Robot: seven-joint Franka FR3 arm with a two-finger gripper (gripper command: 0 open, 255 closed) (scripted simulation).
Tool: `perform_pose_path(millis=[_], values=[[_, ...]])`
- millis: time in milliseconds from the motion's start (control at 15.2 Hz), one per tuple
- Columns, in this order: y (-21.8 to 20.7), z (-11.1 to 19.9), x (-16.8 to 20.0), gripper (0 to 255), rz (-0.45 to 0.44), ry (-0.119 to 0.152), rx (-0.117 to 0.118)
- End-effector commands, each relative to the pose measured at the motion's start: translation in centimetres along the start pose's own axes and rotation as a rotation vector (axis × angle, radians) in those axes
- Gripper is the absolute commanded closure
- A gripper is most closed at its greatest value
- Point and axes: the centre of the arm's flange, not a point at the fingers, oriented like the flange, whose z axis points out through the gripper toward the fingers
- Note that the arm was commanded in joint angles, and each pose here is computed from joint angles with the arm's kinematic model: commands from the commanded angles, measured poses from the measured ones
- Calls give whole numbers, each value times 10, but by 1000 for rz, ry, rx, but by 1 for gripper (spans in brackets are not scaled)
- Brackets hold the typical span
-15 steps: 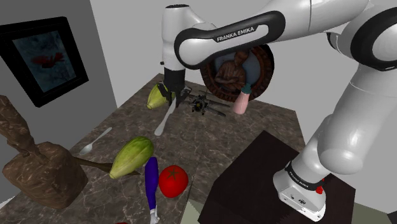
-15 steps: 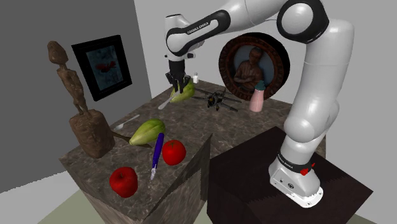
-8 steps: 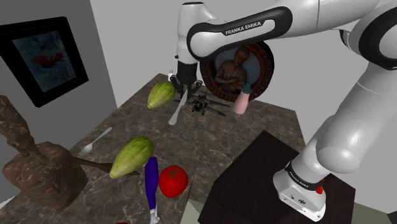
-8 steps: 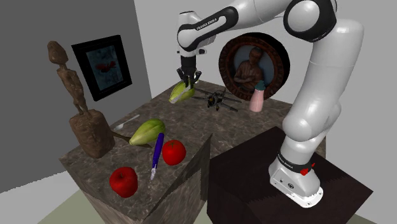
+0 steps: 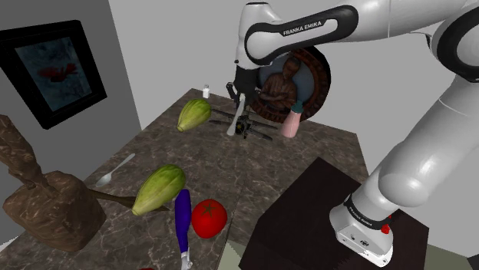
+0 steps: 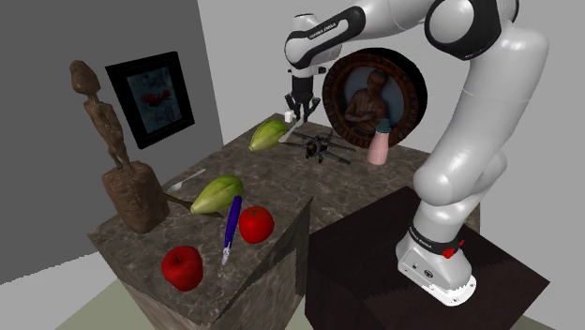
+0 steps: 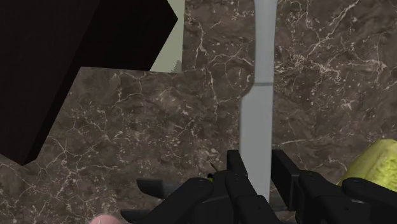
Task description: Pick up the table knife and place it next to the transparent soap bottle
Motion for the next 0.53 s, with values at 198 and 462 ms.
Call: perform_pose_path(millis=[198,462], values=[[32,-1,59,255,-2,0,0],[57,-1,105,255,-2,0,0]])
